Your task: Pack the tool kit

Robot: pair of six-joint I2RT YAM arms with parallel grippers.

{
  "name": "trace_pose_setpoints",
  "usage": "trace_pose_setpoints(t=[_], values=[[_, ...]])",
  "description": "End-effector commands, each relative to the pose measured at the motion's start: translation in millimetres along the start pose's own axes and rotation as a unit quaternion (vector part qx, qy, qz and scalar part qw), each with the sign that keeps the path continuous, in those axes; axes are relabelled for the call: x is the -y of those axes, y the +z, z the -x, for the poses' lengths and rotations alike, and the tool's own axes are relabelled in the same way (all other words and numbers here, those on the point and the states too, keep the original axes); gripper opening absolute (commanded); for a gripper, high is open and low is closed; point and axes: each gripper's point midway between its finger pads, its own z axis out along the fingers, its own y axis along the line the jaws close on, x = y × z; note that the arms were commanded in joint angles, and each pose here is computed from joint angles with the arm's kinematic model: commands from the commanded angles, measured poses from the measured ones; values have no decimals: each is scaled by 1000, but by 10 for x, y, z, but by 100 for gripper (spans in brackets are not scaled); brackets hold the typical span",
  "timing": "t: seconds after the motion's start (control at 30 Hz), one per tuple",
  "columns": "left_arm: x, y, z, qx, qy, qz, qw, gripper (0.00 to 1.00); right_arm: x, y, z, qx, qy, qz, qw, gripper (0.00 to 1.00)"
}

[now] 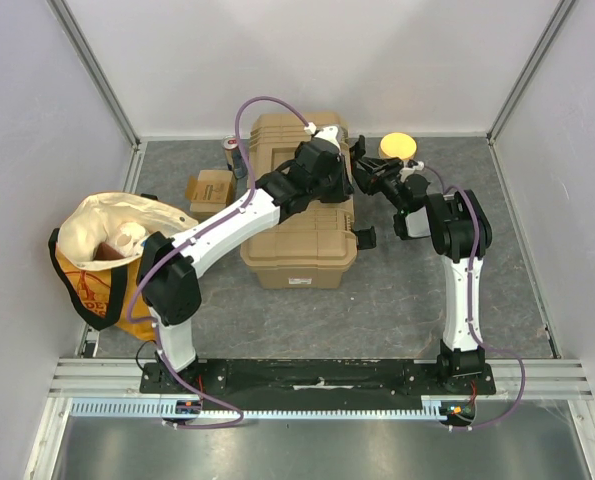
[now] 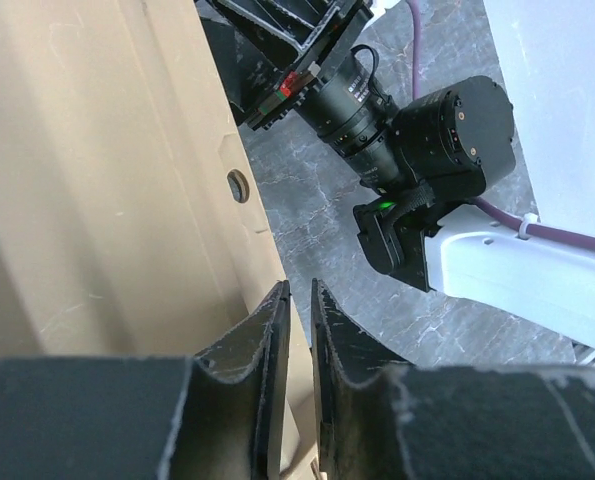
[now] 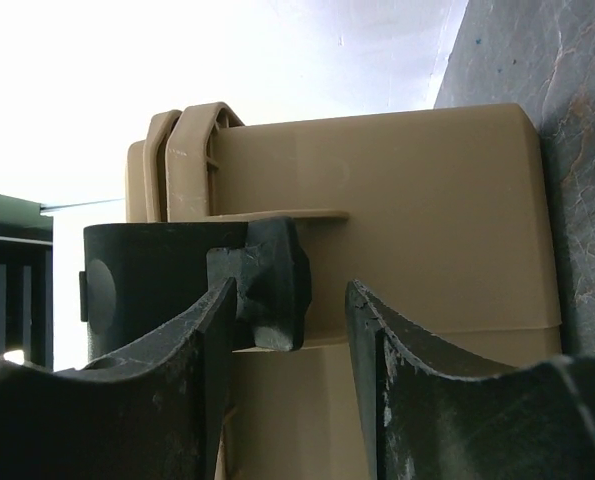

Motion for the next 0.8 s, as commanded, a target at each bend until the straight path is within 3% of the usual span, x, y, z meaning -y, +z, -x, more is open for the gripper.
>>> trace_pose_setpoints(t=[0.0,0.6,0.77], values=[[-784,-7,-606,-105,-1,117,988,21,-761,-40,-250,-20,-91,102,990,54],[-870,62,-701,-118,2,124,985,19,-972,13,-348,-15,-168,85,982,53],[-876,74,-719,-121,3,124,985,18,-965,22,-334,-5,-207,54,977,48]])
